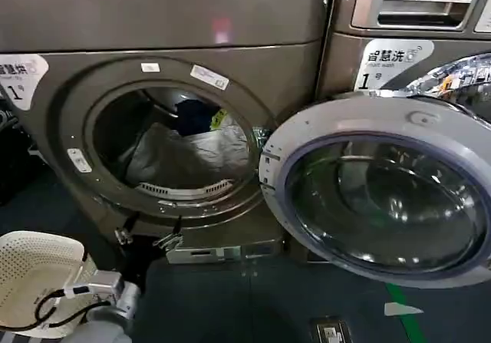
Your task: Grasp the clothes from the dryer.
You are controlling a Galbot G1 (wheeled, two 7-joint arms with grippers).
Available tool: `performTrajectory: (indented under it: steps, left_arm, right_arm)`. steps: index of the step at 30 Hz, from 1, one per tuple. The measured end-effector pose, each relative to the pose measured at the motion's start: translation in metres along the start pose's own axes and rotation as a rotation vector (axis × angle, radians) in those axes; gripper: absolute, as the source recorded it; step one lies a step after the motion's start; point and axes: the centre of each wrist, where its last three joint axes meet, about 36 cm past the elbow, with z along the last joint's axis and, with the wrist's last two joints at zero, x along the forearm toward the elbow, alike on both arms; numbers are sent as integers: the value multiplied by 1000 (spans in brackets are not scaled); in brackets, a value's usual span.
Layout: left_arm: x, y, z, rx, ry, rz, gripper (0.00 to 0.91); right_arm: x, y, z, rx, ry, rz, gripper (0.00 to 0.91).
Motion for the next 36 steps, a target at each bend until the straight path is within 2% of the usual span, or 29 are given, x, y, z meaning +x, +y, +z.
performTrajectory:
  steps: [29, 36]
  left_arm:
    - [0, 0, 0, -16, -15, 4, 907]
    - [0, 1, -1, -44, -23, -3, 907]
  right_arm:
    - [1, 0, -3, 4, -5, -10, 907]
    - [1, -5, -8, 30, 7, 18, 907]
